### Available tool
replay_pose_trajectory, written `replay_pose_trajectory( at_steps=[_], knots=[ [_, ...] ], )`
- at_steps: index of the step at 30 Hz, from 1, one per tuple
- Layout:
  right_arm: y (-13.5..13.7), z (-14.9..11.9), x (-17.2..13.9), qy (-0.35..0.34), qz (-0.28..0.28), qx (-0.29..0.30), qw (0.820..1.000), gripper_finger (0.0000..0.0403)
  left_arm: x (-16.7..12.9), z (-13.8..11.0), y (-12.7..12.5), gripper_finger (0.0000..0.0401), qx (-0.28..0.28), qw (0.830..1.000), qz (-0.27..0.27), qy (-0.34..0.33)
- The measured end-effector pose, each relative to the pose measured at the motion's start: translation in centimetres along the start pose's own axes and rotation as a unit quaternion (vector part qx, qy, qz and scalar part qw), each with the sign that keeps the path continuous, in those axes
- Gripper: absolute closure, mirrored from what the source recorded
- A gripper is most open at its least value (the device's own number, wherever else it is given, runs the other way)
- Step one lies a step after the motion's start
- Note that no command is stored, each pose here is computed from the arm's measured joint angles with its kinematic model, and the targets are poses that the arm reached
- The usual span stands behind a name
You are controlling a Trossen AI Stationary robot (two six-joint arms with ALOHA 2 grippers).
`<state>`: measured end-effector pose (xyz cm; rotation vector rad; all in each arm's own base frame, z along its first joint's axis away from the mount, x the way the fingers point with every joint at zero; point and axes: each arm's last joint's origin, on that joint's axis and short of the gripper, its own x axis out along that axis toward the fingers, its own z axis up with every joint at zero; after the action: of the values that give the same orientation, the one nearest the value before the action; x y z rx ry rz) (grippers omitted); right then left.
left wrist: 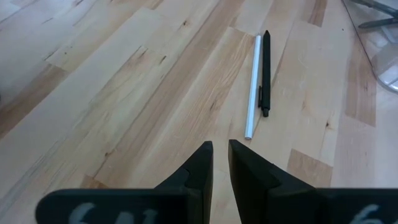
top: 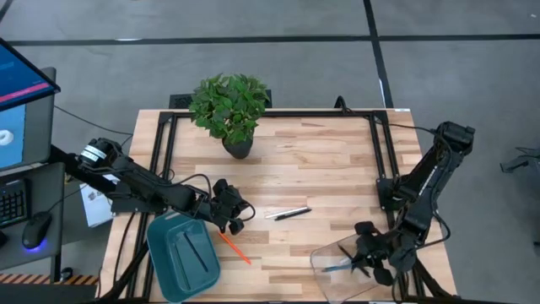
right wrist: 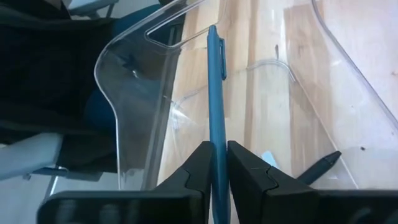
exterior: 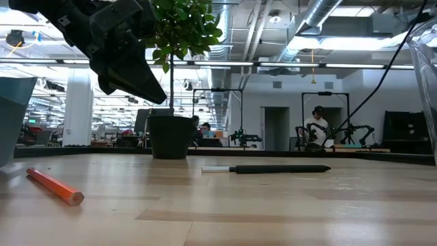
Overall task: Sort pens & pencils
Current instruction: Put the blue pen into the transparent bin, then put the white pencil into the blue bin
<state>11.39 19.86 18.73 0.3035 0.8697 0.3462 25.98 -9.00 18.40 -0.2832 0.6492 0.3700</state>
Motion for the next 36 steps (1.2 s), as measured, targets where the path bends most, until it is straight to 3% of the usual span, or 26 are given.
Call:
replay_pose_trajectory(
  at_steps=[9,15,19,25,32,36],
  knots=[
    [0.3,0.3,0.0,-0.012,0.017,0.03,0.999,0.0326,0.0,0.0,0.0,0.036,0.0,1.0,0.0,0.0],
    [0.7,1.3,-0.3,-0.06,0.033,-0.051,0.996,0.0326,0.0,0.0,0.0,0.036,0.0,1.0,0.0,0.0],
    [-0.2,2.7,-0.5,-0.117,-0.022,-0.105,0.987,0.0325,0.0,0.0,0.0,0.036,0.0,1.0,0.0,0.0],
    [-2.8,5.0,-0.6,-0.173,-0.154,-0.138,0.963,0.0327,0.0,0.2,-0.2,0.036,-0.001,1.0,-0.008,-0.012],
    [-6.3,6.2,0.2,-0.126,-0.234,-0.127,0.956,0.0328,0.0,0.3,-0.5,0.036,0.033,0.998,-0.06,0.01],
    [-7.0,6.7,0.5,-0.116,-0.243,-0.133,0.954,0.0328,0.0,0.4,-0.4,0.036,0.032,0.998,-0.046,-0.001]
  ],
)
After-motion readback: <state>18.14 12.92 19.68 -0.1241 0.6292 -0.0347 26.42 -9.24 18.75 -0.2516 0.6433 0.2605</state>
